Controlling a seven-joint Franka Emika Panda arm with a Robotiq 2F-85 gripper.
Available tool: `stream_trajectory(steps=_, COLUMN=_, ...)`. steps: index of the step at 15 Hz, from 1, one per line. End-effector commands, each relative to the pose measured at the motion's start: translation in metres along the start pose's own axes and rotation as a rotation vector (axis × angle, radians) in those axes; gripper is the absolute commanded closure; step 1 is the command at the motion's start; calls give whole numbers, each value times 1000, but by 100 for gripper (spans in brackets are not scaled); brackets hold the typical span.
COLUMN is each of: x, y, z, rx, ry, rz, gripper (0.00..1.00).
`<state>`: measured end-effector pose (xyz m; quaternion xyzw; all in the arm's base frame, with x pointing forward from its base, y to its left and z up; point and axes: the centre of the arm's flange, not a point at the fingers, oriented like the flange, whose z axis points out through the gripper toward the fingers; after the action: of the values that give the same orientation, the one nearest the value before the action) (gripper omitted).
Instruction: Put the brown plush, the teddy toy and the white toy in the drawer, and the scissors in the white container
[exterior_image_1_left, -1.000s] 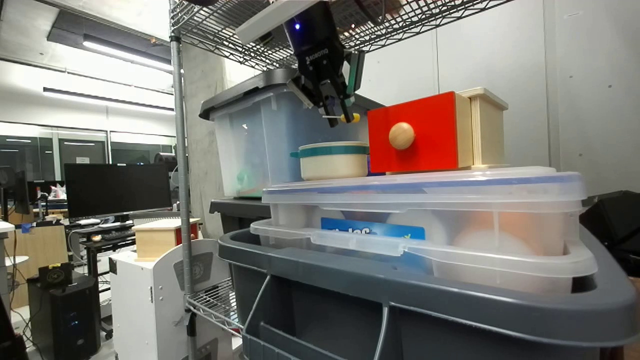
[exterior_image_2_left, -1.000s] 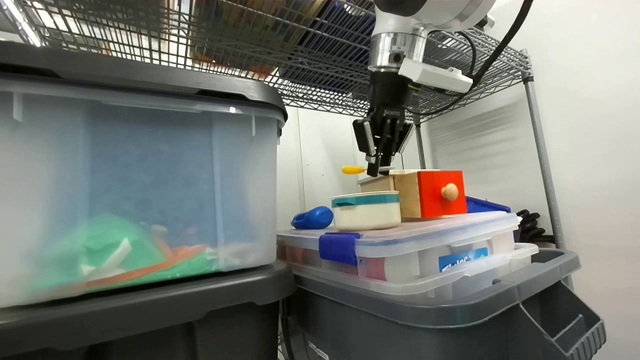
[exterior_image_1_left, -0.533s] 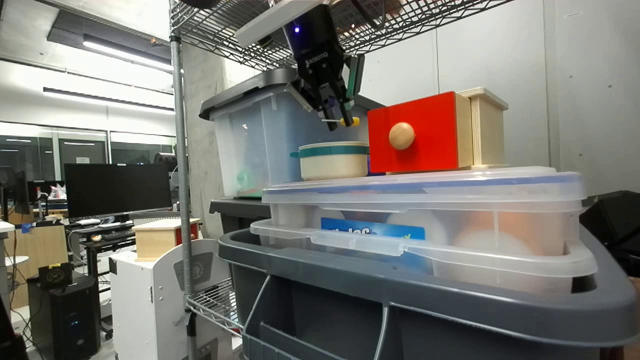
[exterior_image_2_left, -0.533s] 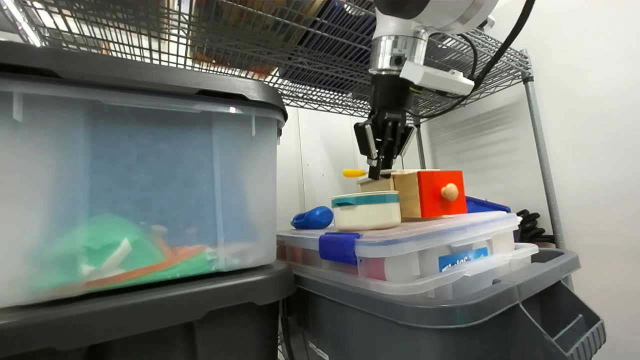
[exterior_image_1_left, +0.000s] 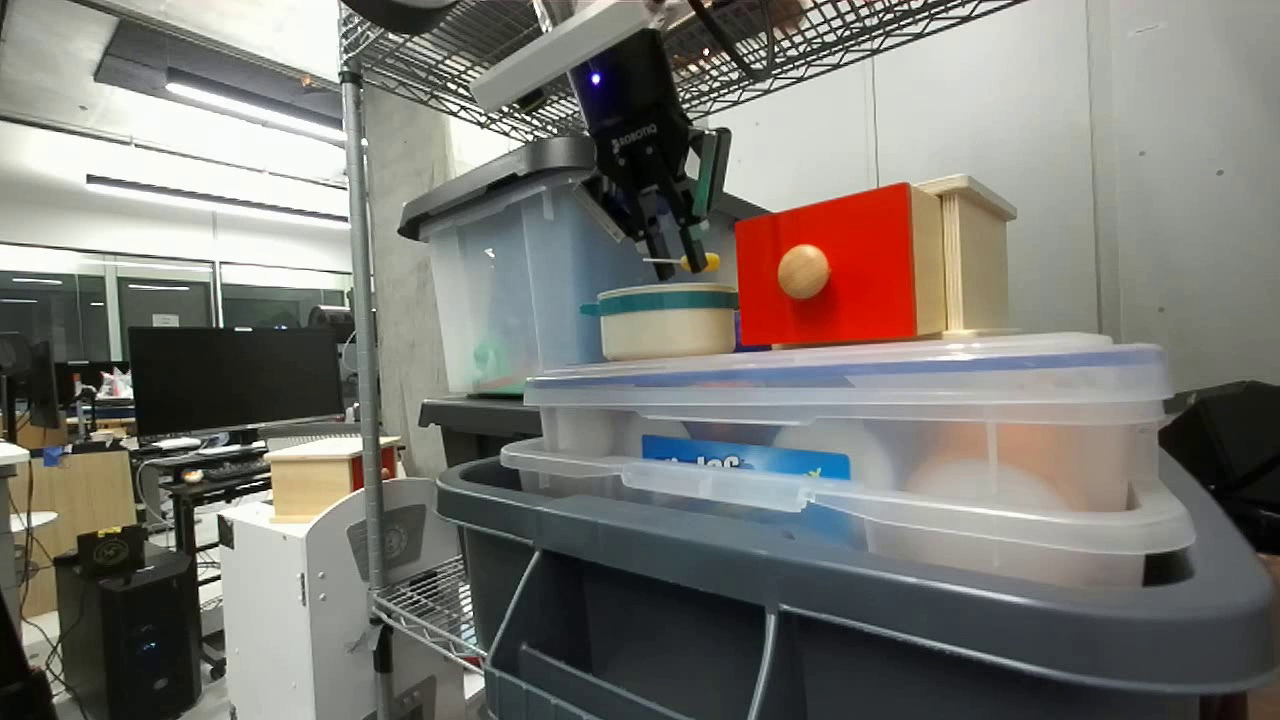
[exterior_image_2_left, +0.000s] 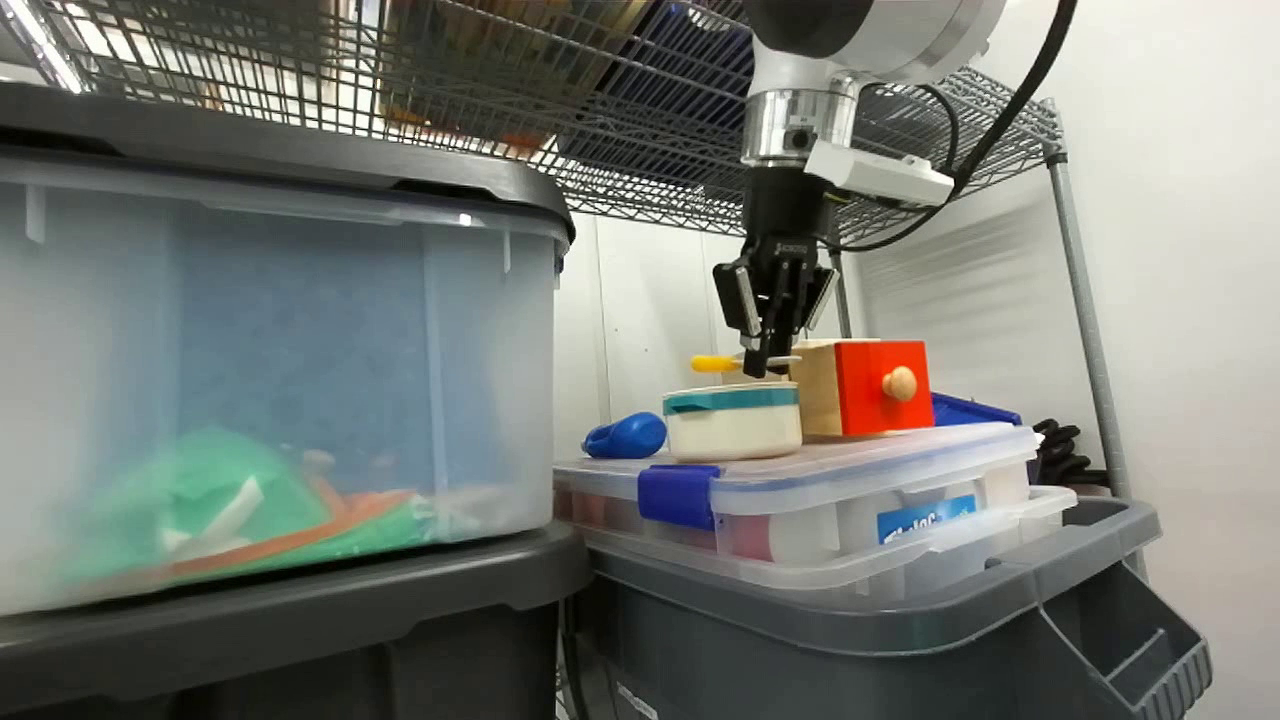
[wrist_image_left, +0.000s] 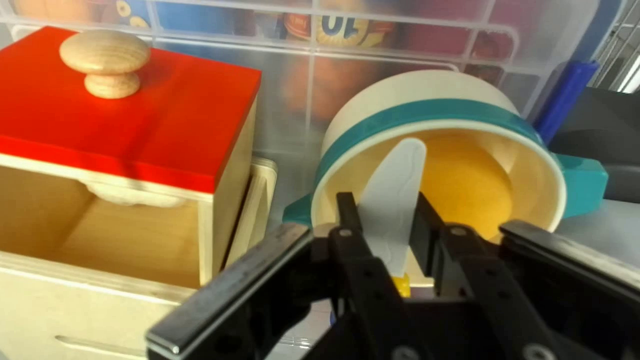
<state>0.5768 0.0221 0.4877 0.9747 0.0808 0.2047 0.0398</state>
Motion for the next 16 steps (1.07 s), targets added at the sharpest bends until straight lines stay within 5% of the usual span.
stream_trajectory(steps=1, x=0, y=5, z=0, rx=7, ry=2, rz=2, gripper=93)
stream_trajectory(steps=6, x=1, y=5, z=3, rx=6, ry=-4, rz=2, gripper=93)
stream_trajectory(steps=7, x=1, y=5, z=4, rx=7, ry=-5, rz=2, gripper=77)
stream_trajectory(steps=8, x=1, y=6, z=3, rx=6, ry=-6, rz=3, gripper=46)
stream_trajectory(steps=16, x=3, y=9, z=0, rx=2, ry=-4, rz=7, gripper=1)
